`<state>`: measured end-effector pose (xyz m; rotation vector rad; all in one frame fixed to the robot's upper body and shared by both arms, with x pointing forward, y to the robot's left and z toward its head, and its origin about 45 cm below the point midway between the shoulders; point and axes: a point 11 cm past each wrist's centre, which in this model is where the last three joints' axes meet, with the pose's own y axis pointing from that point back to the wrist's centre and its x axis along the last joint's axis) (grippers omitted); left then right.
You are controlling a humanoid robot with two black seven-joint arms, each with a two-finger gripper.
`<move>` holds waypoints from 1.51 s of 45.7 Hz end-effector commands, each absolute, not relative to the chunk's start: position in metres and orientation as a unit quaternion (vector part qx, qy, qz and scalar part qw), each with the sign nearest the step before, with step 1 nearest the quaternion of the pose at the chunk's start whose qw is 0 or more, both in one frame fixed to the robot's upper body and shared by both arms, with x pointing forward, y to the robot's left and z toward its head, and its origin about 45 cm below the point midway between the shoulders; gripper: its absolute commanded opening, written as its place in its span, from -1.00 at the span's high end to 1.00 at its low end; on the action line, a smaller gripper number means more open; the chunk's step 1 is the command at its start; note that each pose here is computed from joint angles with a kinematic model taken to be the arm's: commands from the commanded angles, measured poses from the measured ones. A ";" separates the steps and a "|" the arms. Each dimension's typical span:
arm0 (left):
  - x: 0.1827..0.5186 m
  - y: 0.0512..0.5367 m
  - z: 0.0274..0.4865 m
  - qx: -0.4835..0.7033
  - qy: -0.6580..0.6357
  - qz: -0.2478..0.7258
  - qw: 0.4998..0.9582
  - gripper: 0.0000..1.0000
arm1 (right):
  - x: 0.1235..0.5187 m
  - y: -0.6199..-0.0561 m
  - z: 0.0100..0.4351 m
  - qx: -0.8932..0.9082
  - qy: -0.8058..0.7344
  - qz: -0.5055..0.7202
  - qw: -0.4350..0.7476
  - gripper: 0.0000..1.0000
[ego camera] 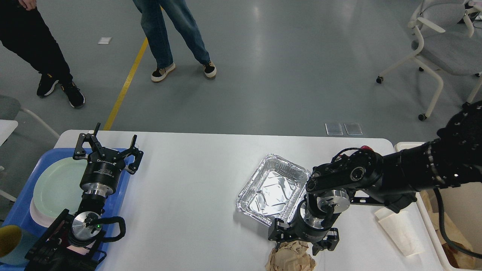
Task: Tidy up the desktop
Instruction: 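Grasp the crumpled tan paper with the right gripper and lift it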
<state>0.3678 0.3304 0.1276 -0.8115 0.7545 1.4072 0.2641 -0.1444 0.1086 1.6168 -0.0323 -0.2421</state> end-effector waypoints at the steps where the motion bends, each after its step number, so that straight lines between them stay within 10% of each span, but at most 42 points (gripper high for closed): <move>1: 0.368 0.331 0.128 -0.354 0.328 0.614 0.625 -0.93 | 0.260 -0.138 0.093 0.719 -0.013 -0.113 0.686 -0.96; 23: 0.368 0.331 0.128 -0.354 0.329 0.613 0.625 -0.93 | 0.242 -0.127 0.070 0.716 0.009 -0.115 0.688 -0.90; 39: 0.368 0.330 0.127 -0.353 0.329 0.613 0.625 -0.93 | 0.236 -0.124 0.068 0.715 0.031 -0.117 0.688 1.00; 56: 0.368 0.331 0.128 -0.354 0.329 0.613 0.625 -0.93 | 0.239 -0.123 0.076 0.716 0.055 -0.115 0.687 1.00; 69: 0.368 0.330 0.127 -0.353 0.329 0.613 0.625 -0.93 | 0.284 -0.176 0.166 0.688 0.019 -0.136 0.713 1.00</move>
